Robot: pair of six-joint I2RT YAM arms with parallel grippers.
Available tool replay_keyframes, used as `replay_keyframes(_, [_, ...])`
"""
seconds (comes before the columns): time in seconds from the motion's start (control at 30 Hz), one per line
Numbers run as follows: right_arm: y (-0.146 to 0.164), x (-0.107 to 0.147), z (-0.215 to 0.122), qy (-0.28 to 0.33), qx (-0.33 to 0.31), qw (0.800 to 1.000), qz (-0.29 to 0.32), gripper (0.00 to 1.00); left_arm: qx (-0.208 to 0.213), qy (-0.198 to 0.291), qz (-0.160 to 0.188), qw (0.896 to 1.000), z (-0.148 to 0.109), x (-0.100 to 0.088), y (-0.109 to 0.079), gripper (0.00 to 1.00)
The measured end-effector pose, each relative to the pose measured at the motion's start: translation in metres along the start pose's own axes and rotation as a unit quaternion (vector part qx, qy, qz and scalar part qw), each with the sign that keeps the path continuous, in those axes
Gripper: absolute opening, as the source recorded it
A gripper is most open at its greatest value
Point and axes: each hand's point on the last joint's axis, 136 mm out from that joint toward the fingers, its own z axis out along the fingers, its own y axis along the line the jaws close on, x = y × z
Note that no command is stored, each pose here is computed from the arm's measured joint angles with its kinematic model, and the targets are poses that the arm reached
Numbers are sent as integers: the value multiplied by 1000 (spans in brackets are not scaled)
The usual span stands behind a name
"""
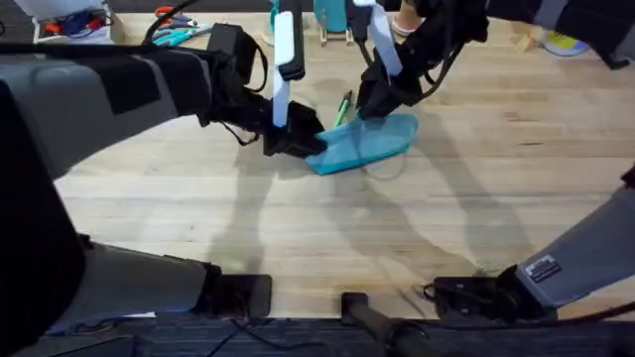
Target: Unzip the bag, pick up the pens from the table one at a time and place them inside, then zip the bag closed.
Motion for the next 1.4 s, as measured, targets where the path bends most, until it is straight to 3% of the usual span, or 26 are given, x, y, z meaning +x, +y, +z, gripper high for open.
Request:
replay_keyframes(0.4, [19,-27,-28,-22,12,999,-23,32,1,-3,1,1000,0,-1,0,42])
replay_keyframes(0.7, [24,-29,-27,-20,2,1000,-23,32,1,-4,0,1000,0,-1,0,42])
replay_keyframes(1.4, [43,-64,-10,-47,-22,996,-68,32,2,-6,1,1000,0,-2,-1,42])
